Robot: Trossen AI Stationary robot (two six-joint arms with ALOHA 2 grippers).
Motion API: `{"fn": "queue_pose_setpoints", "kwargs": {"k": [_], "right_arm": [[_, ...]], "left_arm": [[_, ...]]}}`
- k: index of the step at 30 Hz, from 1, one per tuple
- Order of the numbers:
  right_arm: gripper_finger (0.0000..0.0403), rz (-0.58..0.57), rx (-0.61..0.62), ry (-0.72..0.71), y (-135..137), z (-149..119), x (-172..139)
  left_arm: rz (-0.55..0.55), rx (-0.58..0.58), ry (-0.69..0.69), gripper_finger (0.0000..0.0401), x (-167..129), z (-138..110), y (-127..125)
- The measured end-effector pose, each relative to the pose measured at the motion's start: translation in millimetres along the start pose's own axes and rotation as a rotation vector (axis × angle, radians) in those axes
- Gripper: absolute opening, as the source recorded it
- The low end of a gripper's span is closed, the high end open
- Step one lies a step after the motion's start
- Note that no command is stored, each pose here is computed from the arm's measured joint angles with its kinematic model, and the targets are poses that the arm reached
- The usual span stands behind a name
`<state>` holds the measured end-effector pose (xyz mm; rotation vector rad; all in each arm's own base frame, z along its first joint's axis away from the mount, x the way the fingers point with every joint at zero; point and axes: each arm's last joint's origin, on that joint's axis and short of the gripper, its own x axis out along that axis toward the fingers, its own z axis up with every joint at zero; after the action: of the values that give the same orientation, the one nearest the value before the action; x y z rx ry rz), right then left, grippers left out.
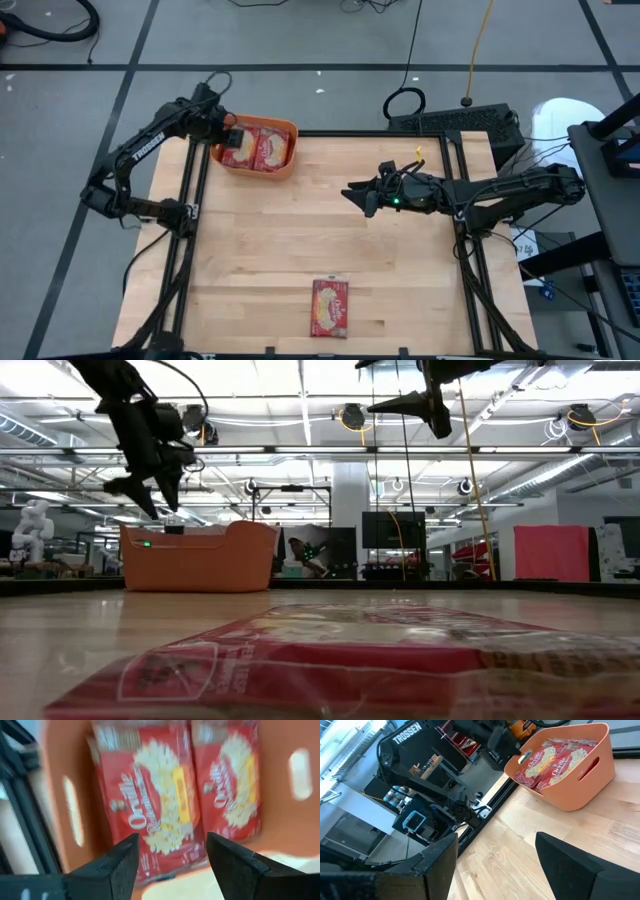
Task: Sort popcorn bags into baskets
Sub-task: Stack the red popcorn bag on top of the red popcorn bag in the orange bin
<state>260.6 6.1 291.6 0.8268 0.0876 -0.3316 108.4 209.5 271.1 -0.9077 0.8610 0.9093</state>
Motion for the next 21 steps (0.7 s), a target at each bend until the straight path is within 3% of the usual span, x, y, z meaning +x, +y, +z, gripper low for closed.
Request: {"fn": "queue_pose_setpoints", "kwargs": {"k": [4, 7, 14, 21], "right_arm": [[0.0258, -0.008, 0.029, 0.006, -3.2, -2.7, 0.2], [0.0258, -0.017, 0.075, 0.023, -6.9, -8.3, 0.0], [0.0258, 0.012, 0.140, 0.039, -8.9, -20.1, -2.1], [0.0258, 0.037, 0.147, 0.038, -4.9, -22.1, -3.5]], "left_arm": [[0.012, 0.008, 0.080, 0.0220, 19.2, -9.6, 0.0], [0.079, 0.020, 0.124, 0.0193, 32.0, -18.1, 2.3], [0.104, 0.065, 0.090, 0.0139, 40.3, -20.0, 2.5], [0.124, 0.123, 0.020, 0.0126, 41.6, -13.5, 0.8]]}}
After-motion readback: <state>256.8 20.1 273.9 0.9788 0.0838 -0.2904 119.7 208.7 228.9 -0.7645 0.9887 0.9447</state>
